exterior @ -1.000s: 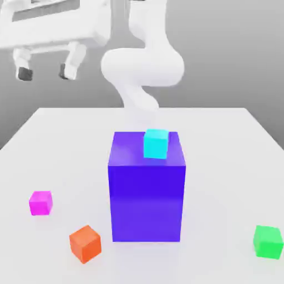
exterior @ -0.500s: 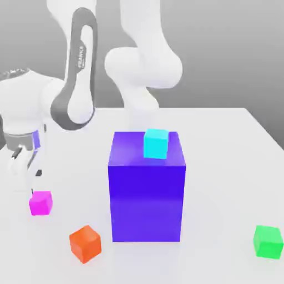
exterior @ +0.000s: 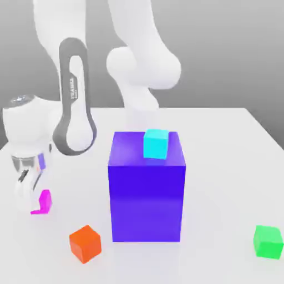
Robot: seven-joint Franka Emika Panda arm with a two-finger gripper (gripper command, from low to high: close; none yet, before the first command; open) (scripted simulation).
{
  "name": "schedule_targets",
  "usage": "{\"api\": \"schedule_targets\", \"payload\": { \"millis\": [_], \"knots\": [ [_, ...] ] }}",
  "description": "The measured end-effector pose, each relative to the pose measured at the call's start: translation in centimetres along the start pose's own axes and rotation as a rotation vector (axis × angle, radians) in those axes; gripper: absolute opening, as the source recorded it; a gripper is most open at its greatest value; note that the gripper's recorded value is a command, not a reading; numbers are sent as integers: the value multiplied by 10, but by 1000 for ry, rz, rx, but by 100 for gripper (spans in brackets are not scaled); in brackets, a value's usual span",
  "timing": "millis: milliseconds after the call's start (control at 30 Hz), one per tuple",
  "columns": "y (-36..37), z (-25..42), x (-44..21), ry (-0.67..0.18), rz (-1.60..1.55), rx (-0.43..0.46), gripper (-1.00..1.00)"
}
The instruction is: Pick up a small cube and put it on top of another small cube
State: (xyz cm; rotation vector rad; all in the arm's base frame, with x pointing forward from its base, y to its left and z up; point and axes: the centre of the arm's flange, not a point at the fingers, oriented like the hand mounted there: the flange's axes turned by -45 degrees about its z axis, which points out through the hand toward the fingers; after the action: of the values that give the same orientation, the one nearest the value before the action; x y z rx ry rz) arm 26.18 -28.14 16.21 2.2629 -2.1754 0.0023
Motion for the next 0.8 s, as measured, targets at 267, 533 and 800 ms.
{"api": "schedule_targets", "payload": {
  "millis": [267,533,800],
  "knots": [
    [-106,-40,-66,14,-357,6,-100],
    [-222,-69,-250,39,-980,36,-100],
    [-205,-78,-448,12,-1505,23,-100]
  ]
}}
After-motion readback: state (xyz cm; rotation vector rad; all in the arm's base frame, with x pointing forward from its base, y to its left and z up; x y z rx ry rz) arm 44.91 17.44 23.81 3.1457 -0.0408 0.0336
